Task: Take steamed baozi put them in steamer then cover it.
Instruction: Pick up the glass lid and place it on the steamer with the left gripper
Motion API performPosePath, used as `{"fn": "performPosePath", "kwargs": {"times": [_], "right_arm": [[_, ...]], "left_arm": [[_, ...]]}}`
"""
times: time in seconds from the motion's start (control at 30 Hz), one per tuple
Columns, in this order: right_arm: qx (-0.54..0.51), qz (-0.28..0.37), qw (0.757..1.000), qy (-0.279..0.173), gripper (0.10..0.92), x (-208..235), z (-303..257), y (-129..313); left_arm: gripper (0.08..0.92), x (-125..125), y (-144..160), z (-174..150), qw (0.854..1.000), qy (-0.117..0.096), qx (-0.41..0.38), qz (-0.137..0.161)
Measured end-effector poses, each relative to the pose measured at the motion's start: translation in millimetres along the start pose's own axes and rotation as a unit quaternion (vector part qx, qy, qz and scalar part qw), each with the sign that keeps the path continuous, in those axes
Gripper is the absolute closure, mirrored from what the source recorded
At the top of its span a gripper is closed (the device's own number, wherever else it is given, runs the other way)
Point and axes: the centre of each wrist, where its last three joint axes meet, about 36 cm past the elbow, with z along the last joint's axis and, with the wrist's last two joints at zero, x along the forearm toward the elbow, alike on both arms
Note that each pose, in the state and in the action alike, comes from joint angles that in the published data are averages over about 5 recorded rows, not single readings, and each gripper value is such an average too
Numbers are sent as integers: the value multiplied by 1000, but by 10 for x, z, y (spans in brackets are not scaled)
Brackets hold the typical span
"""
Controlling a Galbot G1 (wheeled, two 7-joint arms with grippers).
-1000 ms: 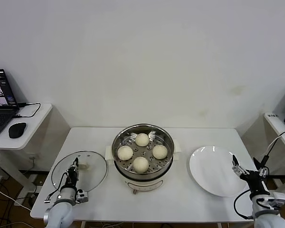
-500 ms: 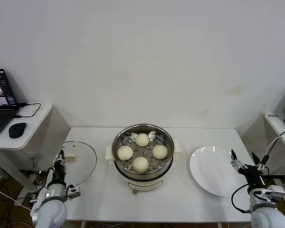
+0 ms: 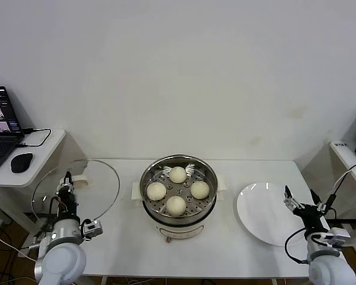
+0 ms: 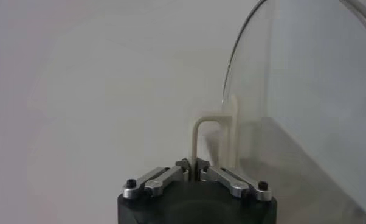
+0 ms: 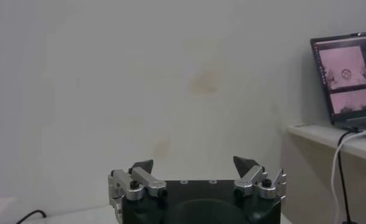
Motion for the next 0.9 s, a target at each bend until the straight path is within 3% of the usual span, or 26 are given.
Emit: {"fn": "performPosePath", "kwargs": {"times": [0.33,0.9], "right_arm": [[4,10,1000,0,199,74,42,-5],[2,24,1000,2,199,97,164,52]], "left_arm": [[866,140,286,-415,999,-27,38,-10],[866,228,340,-1256,991,-86,99,26]]}}
